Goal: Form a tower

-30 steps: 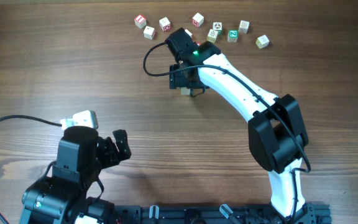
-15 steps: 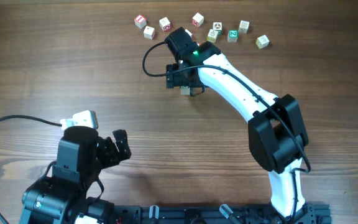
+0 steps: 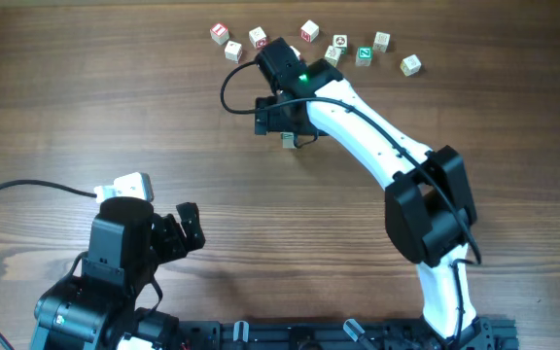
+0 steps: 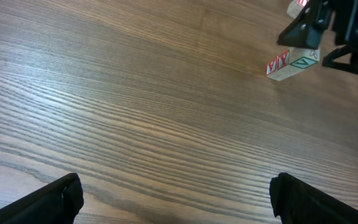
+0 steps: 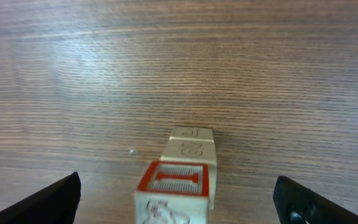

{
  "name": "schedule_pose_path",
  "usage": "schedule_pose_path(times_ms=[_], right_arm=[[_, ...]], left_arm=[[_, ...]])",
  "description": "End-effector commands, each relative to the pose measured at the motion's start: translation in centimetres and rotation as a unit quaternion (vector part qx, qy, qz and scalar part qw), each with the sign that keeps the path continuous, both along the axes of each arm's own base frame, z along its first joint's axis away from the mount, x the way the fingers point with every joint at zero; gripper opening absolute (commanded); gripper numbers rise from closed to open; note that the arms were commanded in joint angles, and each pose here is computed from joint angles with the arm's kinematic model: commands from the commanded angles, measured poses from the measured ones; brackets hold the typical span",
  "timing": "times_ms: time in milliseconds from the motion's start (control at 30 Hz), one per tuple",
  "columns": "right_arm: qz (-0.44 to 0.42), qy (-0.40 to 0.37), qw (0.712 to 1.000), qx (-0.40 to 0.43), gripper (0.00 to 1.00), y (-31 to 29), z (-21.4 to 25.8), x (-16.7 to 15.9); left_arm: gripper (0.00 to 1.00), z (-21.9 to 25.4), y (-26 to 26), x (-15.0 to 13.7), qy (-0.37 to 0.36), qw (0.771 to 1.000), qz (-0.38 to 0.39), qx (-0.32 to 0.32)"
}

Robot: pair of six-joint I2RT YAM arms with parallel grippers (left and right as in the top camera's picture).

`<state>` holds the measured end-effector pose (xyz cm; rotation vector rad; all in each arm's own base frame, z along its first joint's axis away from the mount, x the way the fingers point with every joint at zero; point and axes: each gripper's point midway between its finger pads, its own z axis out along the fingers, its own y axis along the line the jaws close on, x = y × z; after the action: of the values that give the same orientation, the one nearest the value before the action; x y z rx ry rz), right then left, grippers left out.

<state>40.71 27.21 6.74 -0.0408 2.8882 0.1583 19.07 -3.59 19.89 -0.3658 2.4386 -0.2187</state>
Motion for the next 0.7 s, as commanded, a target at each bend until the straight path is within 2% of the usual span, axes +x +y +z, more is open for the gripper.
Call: schedule_pose_path(times_ms=[0, 167, 367, 433, 667], right_arm=[[-0.003, -0.001, 1.000, -0.001, 0.97, 0.3, -0.6, 0.5], [-0.003, 0.005, 1.000, -0.007, 0.80, 0.1, -1.4, 0.5], [0.002, 0.014, 1.000, -0.009, 0.76, -0.1, -2.2, 0.1], [0.005, 0.015, 1.000, -0.010, 0.70, -0.2, -2.3, 0.0], [0.009, 0.036, 0.999, -0.013, 0.61, -0.1, -4.3, -0.3]], left_arm=[[1.00, 0.0, 0.2, 0.0, -0.002, 1.000, 0.004, 0.003], [1.00, 0.0, 0.2, 0.0, -0.002, 1.000, 0.004, 0.003], [1.00, 0.0, 0.2, 0.0, -0.002, 1.000, 0.004, 0.003], [1.00, 0.0, 0.2, 0.0, -0.002, 1.000, 0.004, 0.003], [1.00, 0.0, 0.2, 0.0, -0.002, 1.000, 0.004, 0.003]])
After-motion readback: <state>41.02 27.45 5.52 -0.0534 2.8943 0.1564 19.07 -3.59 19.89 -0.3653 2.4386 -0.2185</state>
